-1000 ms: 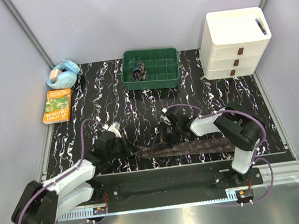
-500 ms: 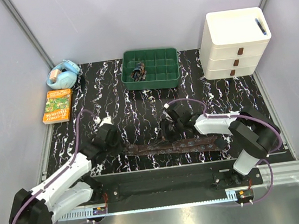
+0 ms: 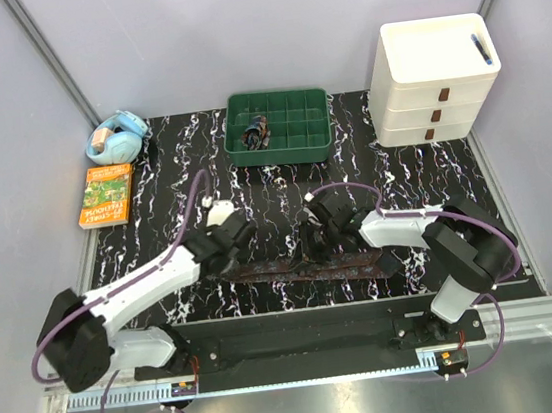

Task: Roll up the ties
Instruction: Roll the tie at the center of the board.

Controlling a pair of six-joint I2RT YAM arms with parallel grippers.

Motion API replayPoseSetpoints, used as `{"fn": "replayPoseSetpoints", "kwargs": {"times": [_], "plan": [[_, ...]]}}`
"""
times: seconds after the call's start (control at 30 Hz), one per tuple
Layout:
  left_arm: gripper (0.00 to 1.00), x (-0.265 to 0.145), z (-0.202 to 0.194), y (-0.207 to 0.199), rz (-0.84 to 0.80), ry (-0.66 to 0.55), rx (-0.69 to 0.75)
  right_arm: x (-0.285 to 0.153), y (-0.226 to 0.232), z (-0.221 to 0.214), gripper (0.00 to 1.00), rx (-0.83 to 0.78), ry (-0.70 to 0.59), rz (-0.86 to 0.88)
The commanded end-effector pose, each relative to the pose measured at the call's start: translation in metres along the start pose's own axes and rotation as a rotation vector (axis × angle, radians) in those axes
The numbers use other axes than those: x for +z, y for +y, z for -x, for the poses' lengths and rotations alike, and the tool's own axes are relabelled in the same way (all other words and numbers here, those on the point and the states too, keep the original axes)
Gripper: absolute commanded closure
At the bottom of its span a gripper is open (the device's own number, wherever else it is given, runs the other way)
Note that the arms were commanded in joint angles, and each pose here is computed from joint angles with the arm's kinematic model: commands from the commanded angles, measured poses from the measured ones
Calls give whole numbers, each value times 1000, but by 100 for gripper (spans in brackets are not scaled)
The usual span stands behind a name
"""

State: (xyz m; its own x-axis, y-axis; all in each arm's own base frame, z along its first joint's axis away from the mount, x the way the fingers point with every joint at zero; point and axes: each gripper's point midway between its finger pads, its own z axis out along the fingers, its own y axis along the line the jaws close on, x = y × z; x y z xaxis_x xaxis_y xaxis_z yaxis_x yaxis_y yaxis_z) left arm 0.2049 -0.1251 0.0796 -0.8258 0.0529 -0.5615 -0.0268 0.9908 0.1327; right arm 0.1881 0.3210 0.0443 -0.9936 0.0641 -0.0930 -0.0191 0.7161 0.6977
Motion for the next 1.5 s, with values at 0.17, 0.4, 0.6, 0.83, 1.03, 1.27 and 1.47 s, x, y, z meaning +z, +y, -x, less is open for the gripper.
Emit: {"fn": "replayPoseSetpoints", "kwargs": {"times": [0.17,0.4,0.6,0.83,1.03,1.27,1.47], "plan": [[100,-8,25,-1,287,-95,234,-10,-4,13,79,-8,-43,4],[100,-6,21,-27,363,-118,397,-26,-29,27,80,56,-78,-14],[100,2,10,-53,384,-120,521,-51,-44,41,80,92,-136,-14],[100,5,-6,-78,365,-126,585,-65,-53,47,80,100,-164,-25],[100,12,-18,-87,366,-109,632,-71,-57,51,80,110,-177,-24],[94,17,-26,-96,342,-94,653,-72,-58,51,80,109,-176,-23],[74,21,-34,-103,287,-74,659,-73,-59,52,80,108,-178,-22]]}}
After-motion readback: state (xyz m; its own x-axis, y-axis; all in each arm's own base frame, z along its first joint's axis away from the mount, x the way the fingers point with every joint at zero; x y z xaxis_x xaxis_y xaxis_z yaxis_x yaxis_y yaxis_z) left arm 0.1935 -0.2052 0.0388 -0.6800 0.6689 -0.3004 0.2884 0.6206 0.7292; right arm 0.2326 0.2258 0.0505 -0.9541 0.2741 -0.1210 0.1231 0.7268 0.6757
